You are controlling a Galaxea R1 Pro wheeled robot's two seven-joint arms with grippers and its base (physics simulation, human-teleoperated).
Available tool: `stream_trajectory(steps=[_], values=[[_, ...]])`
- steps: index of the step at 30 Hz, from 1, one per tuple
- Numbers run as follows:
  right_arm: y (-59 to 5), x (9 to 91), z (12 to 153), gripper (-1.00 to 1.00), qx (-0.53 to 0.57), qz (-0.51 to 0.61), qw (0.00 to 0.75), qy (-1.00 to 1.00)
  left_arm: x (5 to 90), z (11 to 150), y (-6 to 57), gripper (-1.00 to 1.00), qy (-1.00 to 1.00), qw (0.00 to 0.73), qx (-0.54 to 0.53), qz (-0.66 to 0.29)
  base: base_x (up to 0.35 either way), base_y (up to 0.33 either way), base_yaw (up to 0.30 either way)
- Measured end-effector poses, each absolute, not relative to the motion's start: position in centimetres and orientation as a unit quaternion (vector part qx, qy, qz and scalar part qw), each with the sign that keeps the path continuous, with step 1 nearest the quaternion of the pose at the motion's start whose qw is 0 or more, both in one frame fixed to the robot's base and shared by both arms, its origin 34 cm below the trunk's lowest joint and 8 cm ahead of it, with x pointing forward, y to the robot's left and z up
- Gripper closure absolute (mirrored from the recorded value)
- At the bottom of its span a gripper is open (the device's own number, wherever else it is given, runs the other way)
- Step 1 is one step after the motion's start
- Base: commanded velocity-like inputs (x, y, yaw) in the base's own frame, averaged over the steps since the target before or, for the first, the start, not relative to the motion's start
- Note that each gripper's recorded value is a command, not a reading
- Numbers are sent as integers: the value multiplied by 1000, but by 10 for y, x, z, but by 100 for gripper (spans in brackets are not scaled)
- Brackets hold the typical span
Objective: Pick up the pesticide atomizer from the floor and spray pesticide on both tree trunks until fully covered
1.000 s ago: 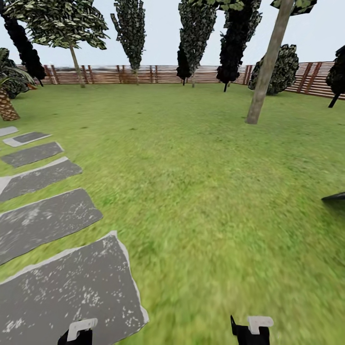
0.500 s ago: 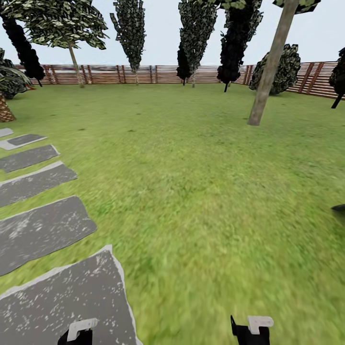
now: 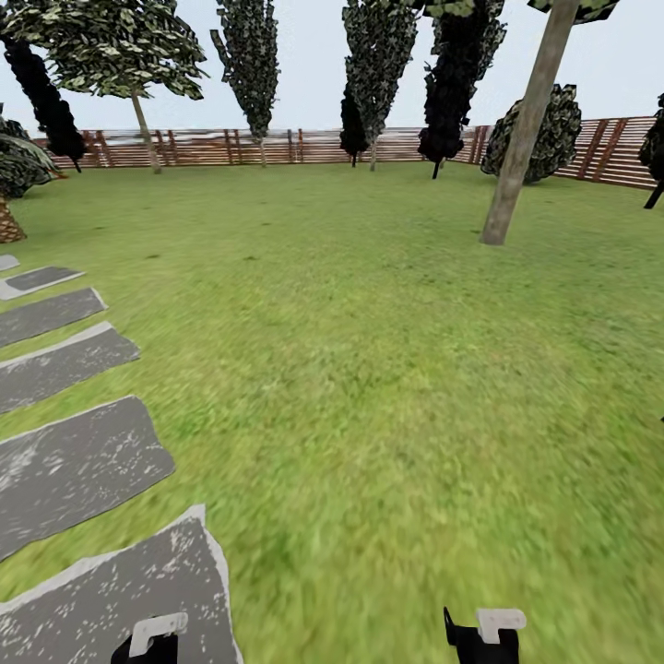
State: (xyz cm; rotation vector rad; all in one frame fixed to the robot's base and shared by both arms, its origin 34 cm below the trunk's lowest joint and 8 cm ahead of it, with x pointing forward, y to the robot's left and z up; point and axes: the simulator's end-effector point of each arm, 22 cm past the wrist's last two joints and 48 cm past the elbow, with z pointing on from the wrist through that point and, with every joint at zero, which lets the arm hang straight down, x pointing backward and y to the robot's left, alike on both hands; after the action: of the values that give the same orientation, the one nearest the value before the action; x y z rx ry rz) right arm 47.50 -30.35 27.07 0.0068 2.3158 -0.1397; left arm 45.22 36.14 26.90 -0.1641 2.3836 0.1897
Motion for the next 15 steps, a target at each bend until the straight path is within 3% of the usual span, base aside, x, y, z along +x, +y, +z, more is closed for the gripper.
stream_trajectory(steps=[11, 15], values=[[-304, 475, 271, -100, 3, -56, 399, 915, 452, 269, 361, 100, 926, 364, -64, 74, 337, 0, -7], [-304, 475, 271, -100, 3, -56, 399, 915, 452, 269, 361, 100, 926, 364, -64, 74, 337, 0, -203]])
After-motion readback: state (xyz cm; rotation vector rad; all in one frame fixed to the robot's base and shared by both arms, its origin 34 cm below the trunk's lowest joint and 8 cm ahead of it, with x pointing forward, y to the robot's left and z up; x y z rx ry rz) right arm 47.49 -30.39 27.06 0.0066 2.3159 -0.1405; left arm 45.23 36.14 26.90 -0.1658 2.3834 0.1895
